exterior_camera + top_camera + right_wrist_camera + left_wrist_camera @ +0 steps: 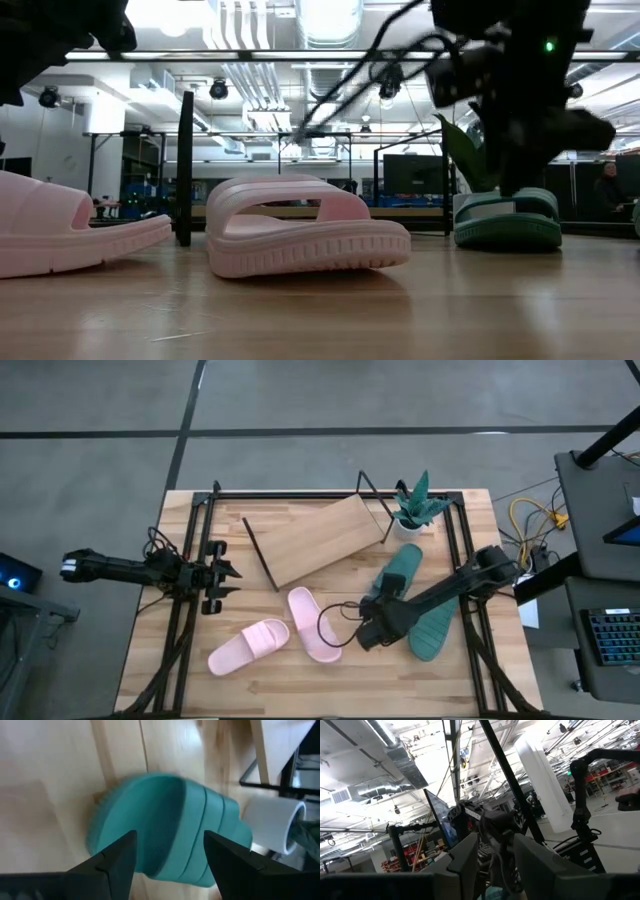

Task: Pick and place slides into the shelf
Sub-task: Put the left green slide on the shelf

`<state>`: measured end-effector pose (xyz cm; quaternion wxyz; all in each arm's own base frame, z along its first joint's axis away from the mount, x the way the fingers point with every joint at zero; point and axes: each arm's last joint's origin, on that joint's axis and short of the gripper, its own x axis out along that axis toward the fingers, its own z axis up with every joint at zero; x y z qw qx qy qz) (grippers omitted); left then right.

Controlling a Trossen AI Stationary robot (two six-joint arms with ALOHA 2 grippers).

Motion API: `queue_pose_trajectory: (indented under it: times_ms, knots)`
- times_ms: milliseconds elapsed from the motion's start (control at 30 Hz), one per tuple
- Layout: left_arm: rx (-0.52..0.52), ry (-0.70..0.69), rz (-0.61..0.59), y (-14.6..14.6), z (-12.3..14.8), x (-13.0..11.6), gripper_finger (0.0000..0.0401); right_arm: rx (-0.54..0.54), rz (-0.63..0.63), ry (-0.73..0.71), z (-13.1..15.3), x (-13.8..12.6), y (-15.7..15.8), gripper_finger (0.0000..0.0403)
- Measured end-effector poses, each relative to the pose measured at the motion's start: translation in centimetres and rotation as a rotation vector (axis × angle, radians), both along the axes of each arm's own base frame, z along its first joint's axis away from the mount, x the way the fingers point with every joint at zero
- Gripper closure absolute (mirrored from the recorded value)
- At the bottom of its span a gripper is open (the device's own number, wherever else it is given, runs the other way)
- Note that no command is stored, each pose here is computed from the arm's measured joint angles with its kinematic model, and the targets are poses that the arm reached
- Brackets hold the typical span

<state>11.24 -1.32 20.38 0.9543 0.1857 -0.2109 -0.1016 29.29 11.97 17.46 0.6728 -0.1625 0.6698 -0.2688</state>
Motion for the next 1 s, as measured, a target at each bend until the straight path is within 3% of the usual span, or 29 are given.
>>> queue_pose_trajectory:
  times_ms: [233,767,1000]
  knots:
    - [-0.001,-0.001,0.0,0.0,0.0,0.0,0.0287,-0.164,-0.047,0.11,-2.2,-0.5,-0.4,0.0183]
    - [-0.001,0.001,0.001,0.0,0.0,0.0,0.0287,-0.233,-0.057,0.102,-3.6,-0.3,-0.5,0.0187]
    - [-0.001,0.0,0.001,0.0,0.0,0.0,0.0287,-0.234,-0.06,0.11,-3.8,-0.4,-0.5,0.0253]
